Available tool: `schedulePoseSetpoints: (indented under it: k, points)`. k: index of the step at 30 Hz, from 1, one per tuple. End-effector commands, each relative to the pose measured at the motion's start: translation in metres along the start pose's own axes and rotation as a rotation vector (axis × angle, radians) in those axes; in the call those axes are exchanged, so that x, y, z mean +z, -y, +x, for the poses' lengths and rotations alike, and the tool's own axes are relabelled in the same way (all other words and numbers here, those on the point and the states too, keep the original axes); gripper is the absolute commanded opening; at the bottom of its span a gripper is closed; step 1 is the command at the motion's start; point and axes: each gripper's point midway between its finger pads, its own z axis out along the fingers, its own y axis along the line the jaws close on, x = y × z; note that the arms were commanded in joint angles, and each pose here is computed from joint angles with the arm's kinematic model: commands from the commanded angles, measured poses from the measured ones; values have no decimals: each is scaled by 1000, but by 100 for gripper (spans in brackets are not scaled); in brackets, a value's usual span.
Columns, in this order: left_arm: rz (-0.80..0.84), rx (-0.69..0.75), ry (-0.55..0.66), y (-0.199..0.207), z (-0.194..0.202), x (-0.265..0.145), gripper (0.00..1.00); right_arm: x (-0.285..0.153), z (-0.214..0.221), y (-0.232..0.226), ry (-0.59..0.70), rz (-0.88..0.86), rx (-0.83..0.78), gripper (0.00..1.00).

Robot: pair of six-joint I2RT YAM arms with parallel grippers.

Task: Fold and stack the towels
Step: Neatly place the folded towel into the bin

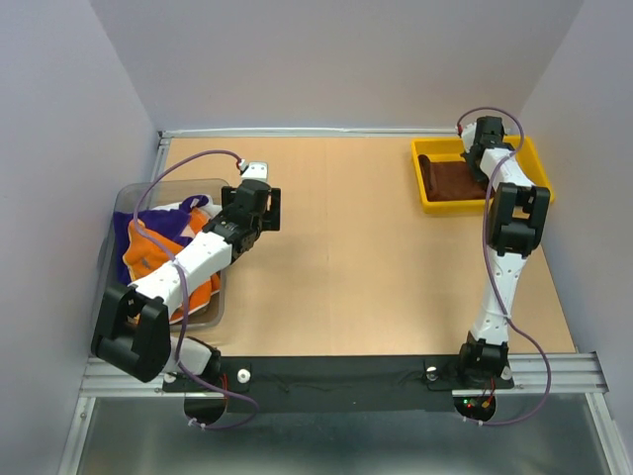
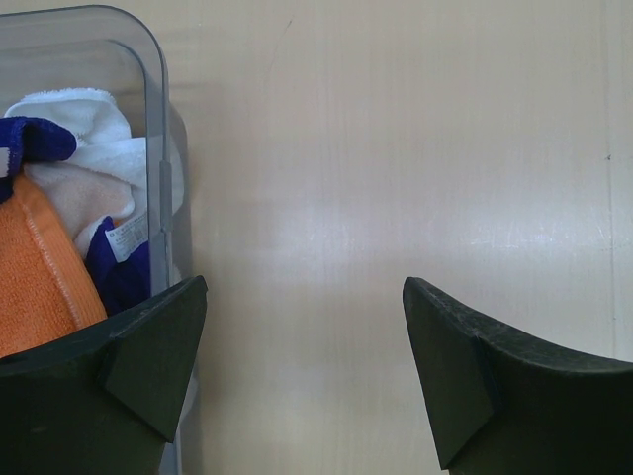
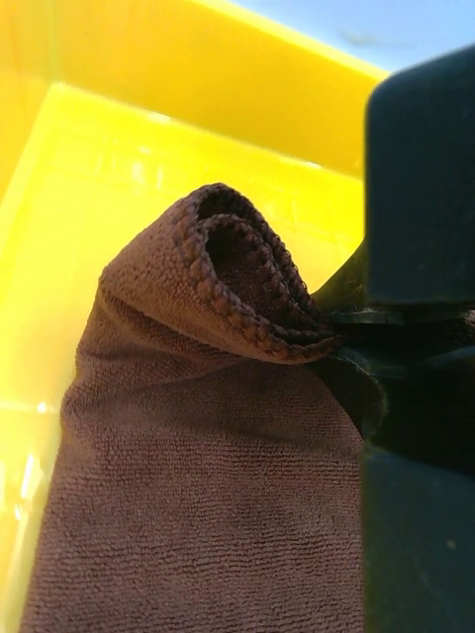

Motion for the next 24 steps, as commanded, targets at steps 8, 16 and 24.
schedulePoseSetpoints:
  k: [8,16,24]
  points:
    - [-21,-5,28,-4,-7,2,92,-10,-24,47,63,173,33,1]
    - [-25,-2,21,-5,-5,3,92,-7,-22,57,57,222,49,1]
    - [-27,-1,22,-4,-5,3,92,-1,-19,65,46,287,94,14]
